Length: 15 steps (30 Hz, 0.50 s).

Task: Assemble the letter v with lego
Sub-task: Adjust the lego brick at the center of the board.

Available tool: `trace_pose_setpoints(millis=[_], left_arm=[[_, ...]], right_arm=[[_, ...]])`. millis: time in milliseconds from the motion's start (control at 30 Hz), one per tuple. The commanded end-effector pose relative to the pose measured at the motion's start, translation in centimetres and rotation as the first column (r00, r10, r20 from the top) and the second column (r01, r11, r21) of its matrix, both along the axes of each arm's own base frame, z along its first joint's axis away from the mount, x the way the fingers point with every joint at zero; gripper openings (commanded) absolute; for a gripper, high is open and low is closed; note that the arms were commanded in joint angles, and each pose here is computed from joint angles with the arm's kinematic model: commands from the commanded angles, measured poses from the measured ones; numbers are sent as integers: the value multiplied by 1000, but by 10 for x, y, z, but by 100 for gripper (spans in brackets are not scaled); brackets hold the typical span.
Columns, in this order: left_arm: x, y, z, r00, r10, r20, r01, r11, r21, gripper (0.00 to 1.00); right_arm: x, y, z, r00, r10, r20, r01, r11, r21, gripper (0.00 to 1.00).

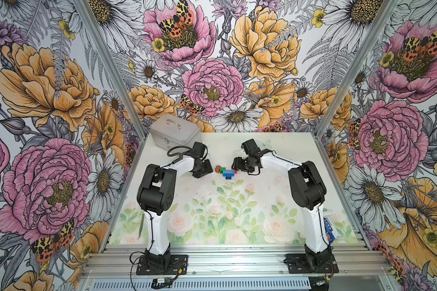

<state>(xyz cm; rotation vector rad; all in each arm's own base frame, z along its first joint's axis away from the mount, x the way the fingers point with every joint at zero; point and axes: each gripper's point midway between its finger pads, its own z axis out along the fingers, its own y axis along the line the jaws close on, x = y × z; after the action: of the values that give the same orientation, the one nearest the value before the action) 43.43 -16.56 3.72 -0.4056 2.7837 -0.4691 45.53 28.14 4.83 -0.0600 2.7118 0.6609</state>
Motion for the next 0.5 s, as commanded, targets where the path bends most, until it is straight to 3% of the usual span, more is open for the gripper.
trace_pose_setpoints(millis=[0,233,467], left_arm=[[23,-11,16,997,-41,66,42,999,-8,52],[44,-25,4,997,-65,45,67,997,-24,41],[42,-23,-8,998,-61,5,61,998,3,31]], right_arm=[[3,14,6,1000,24,8,-24,999,35,65],[-1,19,2,997,79,10,-79,996,42,62],[-3,23,5,993,118,24,-119,992,46,62]])
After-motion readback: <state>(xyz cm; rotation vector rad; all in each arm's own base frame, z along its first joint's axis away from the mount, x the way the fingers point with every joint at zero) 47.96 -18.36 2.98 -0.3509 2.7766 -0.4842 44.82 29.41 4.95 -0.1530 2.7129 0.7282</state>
